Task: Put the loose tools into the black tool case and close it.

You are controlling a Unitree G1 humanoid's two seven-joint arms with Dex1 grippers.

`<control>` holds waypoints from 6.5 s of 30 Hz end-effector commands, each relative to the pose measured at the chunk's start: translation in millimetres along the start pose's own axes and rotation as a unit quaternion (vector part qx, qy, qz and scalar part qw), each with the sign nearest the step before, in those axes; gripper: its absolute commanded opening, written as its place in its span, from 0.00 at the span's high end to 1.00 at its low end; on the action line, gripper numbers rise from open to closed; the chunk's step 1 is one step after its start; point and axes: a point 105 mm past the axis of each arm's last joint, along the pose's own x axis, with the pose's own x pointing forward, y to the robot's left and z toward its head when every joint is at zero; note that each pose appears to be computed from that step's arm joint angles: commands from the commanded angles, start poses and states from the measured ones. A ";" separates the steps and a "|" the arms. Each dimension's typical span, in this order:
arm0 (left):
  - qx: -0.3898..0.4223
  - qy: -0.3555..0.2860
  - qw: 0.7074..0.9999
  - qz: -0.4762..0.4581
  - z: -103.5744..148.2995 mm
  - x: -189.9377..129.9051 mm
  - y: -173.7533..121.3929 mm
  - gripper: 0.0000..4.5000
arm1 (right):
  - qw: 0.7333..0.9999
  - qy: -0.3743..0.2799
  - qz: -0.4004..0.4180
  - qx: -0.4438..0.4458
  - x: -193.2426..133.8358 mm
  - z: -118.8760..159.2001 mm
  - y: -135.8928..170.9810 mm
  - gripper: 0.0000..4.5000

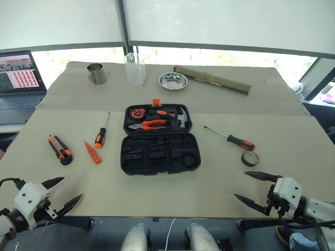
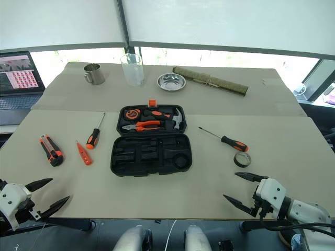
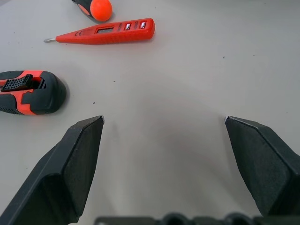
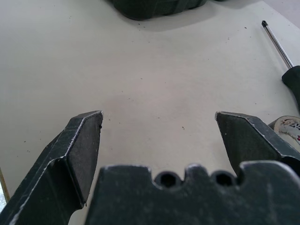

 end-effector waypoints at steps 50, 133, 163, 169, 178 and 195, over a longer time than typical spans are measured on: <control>-0.174 -0.077 0.979 0.078 160.8 144.4 126.6 0.82 | 0.944 -0.324 -0.059 -0.015 55.2 175.1 -20.7 0.00; 0.013 -0.066 0.968 -0.241 152.6 231.2 -50.0 0.99 | 0.965 -0.252 -0.069 0.034 37.0 130.8 -22.2 0.00; -0.066 -0.281 0.900 -0.327 139.7 63.3 -31.4 0.01 | 0.991 0.096 -0.062 0.065 46.7 31.5 -150.3 0.00; -0.052 -0.292 0.898 -0.326 149.2 68.2 -32.8 0.01 | 0.981 0.185 -0.029 0.046 81.1 19.4 -158.6 0.00; -0.039 -0.280 0.900 -0.331 146.4 64.5 -36.6 0.00 | 0.977 0.209 -0.047 0.024 81.3 15.4 -171.7 0.66; -0.049 -0.261 0.924 -0.274 125.4 57.7 -18.3 0.00 | 0.964 0.006 0.241 -0.116 152.8 190.7 -55.7 0.82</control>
